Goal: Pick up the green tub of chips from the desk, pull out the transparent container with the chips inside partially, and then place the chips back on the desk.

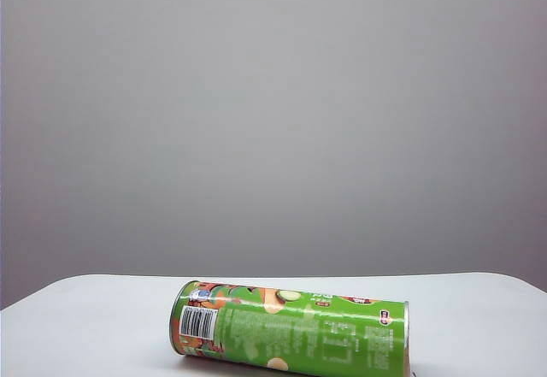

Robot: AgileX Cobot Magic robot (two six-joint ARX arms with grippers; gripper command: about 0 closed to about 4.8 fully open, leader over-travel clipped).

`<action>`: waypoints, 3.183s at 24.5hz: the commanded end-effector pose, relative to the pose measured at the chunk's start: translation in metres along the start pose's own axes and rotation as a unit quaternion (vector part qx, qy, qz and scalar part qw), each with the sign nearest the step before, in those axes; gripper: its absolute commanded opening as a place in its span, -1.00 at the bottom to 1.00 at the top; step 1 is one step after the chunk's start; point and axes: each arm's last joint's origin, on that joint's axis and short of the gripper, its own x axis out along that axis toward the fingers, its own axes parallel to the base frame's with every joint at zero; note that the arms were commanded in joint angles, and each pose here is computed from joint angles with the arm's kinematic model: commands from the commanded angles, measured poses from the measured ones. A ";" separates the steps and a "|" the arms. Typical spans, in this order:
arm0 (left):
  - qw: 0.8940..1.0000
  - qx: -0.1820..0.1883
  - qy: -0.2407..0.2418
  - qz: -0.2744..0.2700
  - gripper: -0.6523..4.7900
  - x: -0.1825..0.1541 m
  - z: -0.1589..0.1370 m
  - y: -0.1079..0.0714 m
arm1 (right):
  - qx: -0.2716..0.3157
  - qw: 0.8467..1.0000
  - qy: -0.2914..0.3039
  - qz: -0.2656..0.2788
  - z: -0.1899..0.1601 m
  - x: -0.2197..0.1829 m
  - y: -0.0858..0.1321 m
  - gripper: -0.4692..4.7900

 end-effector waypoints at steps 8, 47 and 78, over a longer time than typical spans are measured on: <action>1.000 0.001 -0.007 -0.002 -0.70 0.000 0.001 0.000 | -0.001 1.000 -0.004 0.000 -0.001 0.001 0.000 -0.84; 0.928 0.239 0.067 -0.277 -0.78 0.120 0.191 -0.031 | 0.080 0.992 -0.024 0.099 0.117 -0.013 0.013 -0.85; 0.565 0.555 0.250 -0.558 0.15 0.216 0.092 -0.216 | 0.043 0.923 0.269 0.271 0.097 0.043 0.036 -0.85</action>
